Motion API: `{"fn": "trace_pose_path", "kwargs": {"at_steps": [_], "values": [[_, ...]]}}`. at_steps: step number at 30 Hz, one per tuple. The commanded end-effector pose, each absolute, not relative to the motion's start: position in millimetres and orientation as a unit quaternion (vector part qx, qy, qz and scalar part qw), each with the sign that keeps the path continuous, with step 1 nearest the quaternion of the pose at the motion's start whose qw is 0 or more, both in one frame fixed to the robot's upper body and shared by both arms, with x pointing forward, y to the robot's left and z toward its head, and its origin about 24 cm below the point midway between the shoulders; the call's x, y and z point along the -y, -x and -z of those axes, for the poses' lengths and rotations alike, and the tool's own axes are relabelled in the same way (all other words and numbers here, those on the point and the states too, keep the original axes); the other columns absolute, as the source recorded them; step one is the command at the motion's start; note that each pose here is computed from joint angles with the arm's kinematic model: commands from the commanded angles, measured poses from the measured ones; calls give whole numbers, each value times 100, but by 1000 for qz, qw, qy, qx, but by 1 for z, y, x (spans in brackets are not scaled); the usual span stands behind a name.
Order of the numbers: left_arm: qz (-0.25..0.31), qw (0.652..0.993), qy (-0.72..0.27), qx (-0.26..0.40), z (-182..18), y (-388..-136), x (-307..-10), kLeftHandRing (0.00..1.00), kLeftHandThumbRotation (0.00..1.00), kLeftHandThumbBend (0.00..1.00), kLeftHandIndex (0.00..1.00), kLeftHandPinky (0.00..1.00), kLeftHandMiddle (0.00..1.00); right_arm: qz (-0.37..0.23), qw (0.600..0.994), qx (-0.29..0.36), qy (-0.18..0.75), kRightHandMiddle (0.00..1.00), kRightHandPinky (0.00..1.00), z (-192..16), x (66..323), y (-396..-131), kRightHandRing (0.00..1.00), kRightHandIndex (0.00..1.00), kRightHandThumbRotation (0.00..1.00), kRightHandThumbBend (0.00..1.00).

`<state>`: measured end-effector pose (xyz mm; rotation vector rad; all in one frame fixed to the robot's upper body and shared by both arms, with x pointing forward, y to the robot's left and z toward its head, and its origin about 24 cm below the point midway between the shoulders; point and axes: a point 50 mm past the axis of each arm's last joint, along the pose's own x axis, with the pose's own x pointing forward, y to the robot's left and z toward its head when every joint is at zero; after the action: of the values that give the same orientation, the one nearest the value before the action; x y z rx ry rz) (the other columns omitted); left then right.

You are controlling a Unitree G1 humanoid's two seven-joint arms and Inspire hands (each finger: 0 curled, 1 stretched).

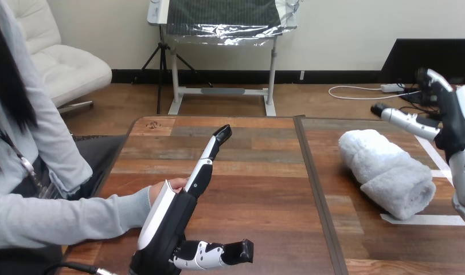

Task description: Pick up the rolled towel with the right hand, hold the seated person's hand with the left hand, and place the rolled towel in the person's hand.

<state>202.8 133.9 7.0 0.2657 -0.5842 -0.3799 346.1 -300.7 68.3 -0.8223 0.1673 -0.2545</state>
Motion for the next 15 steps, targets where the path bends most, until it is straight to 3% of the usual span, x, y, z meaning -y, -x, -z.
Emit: {"fn": "trace_pose_path", "kwargs": {"at_steps": [1, 15], "values": [[179, 918, -123, 332, -24, -213, -130, 100, 78, 100, 100, 100, 100, 128, 898, -79, 413, 83, 64, -99, 299, -366, 78, 91, 60, 100], [181, 917, -118, 335, -25, -211, -128, 100, 79, 100, 100, 100, 100, 106, 887, -143, 425, 84, 69, -91, 297, -369, 82, 92, 62, 100]]}}
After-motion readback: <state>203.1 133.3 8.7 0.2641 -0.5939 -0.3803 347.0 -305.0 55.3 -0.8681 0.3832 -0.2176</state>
